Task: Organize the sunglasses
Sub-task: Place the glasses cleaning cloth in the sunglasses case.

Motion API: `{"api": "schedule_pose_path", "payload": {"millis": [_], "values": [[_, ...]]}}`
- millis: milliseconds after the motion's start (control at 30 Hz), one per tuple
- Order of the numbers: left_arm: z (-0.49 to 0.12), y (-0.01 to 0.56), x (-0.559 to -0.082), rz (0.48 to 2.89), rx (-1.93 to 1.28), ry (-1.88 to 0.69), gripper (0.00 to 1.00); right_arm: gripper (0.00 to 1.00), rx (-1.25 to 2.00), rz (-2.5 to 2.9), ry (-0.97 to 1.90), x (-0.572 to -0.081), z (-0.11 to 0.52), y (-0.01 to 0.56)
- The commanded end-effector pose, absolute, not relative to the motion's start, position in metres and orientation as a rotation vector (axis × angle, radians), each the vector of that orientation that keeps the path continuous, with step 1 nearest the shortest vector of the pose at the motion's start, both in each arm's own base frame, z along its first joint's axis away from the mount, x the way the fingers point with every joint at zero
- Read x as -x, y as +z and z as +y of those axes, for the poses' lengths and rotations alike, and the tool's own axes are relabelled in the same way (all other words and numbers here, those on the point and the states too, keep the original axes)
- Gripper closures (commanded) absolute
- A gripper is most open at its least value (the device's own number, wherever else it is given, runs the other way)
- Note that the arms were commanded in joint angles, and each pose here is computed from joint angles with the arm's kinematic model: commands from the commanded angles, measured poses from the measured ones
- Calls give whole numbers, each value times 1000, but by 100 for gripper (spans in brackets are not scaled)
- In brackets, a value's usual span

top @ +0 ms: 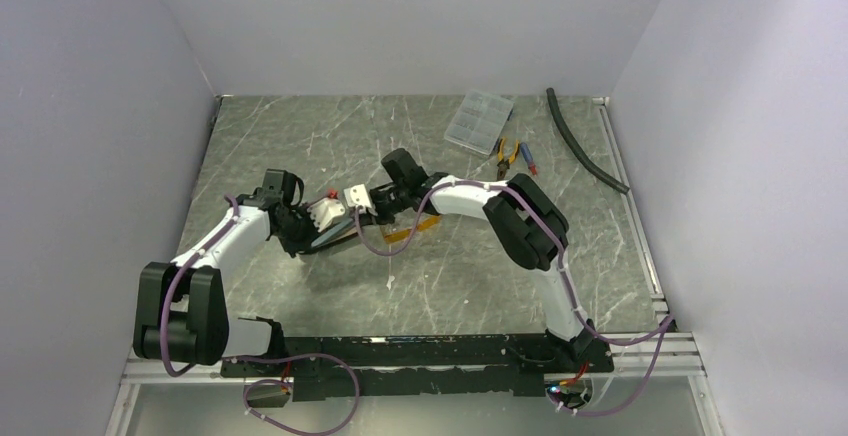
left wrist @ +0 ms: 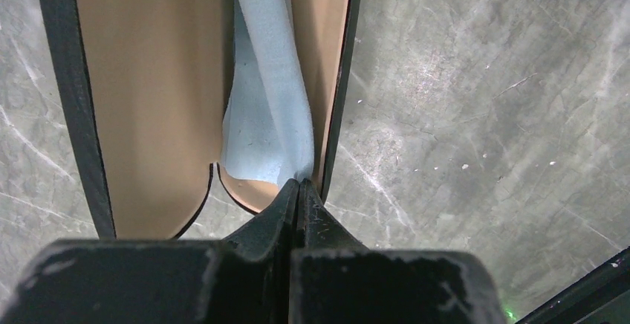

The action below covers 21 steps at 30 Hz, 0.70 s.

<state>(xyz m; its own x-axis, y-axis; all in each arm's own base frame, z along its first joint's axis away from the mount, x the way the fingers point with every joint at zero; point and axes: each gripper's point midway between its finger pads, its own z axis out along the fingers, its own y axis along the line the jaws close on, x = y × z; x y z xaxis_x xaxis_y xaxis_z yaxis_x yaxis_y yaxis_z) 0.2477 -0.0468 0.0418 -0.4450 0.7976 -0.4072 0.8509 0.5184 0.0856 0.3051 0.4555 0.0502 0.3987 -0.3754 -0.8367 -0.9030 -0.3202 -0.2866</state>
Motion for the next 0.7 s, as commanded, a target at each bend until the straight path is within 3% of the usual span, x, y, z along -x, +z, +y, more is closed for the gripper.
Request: {"api": "schedule_pose_path", "payload": {"millis": [0, 267, 667], "values": [[-54, 41, -247, 2323, -1391, -238, 96, 81, 1790, 957, 903, -300, 461, 110], [-57, 40, -244, 2292, -1450, -269, 89, 80, 1722, 951, 951, -294, 454, 130], [-57, 64, -242, 2247, -1452, -241, 52, 80, 1609, 978, 953, -296, 446, 148]]}}
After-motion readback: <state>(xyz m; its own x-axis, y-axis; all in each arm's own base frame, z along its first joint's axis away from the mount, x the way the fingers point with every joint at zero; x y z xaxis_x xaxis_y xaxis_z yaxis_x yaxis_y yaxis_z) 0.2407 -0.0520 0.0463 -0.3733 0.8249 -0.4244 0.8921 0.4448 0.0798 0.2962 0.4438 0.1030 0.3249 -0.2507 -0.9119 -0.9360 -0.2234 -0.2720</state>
